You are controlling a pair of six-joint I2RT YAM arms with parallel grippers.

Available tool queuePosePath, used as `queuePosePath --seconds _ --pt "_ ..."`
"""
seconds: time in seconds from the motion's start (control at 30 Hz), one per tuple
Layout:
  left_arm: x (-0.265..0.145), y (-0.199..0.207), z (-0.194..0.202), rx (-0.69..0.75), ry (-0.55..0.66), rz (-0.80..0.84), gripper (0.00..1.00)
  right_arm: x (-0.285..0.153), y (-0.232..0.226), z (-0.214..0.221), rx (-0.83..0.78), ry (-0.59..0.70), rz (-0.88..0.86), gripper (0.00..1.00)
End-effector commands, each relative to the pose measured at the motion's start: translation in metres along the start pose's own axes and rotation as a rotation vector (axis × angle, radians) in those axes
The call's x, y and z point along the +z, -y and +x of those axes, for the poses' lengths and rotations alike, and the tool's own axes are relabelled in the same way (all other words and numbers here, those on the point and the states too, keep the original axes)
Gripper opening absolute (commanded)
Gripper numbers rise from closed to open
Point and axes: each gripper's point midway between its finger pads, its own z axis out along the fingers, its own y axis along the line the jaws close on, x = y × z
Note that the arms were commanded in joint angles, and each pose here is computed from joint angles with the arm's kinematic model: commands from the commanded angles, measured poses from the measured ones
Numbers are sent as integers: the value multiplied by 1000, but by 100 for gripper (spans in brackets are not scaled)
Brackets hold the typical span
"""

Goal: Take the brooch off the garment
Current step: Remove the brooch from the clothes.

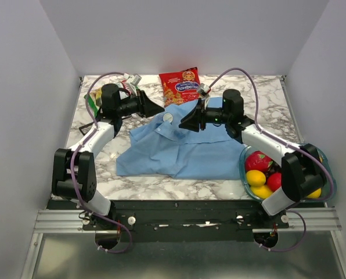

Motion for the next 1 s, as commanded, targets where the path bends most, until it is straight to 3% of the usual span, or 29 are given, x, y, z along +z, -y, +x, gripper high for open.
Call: queuePosePath --seconds 0.0,0.17,0.6,0.87,0.9,0.97 --pt "-5 6 -30 165 2 43 43 10 21 11 108 -28 63 45" --pt "-1 -16 -13 108 -116 63 44 24 40 16 126 -47 64 48" --pt "6 -29 6 -30 -208 120 42 40 56 7 143 -35 39 49" --pt "9 -21 -9 -135 -116 181 43 37 55 12 157 -42 44 49" --pt "8 -20 -7 -212 -115 181 43 37 56 12 156 -45 46 49" --pt "8 -15 -13 -170 -86 219 43 37 56 12 155 -45 47 49"
